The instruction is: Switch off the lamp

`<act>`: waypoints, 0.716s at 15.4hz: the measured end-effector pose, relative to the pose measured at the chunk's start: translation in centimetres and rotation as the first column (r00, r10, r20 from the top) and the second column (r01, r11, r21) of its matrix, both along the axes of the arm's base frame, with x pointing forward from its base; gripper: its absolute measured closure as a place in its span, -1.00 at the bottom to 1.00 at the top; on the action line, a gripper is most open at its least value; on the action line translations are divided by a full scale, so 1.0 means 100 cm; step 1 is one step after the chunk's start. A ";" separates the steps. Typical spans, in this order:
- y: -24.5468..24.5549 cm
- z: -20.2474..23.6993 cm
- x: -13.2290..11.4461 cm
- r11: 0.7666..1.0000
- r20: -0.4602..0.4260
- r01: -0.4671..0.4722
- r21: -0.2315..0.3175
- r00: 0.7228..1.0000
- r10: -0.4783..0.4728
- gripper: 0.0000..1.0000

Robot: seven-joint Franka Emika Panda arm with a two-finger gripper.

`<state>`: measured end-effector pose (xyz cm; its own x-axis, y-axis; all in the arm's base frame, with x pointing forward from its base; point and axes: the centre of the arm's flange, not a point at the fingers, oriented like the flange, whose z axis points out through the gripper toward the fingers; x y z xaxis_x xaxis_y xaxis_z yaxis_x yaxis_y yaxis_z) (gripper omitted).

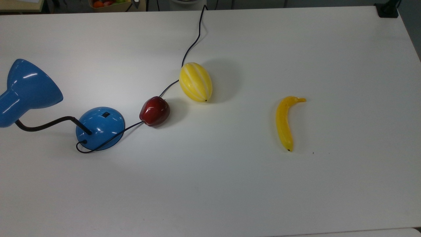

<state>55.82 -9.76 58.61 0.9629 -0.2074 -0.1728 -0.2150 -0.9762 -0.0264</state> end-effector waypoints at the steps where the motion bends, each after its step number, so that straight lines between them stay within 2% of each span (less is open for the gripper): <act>1: 0.000 0.000 0.000 1.000 0.000 -0.003 0.001 1.000 0.003 -1.00; 5: -0.003 0.007 0.011 1.000 0.093 0.015 -0.006 0.996 -0.014 -1.00; 9: -0.003 0.008 0.013 1.000 0.116 0.019 0.000 0.993 -0.019 -1.00; 11: -0.003 0.008 0.014 1.000 0.129 0.021 -0.001 0.991 -0.021 -0.90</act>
<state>57.22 -10.09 59.44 0.9724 -0.2283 -0.0472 -0.2307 -0.9716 -0.0530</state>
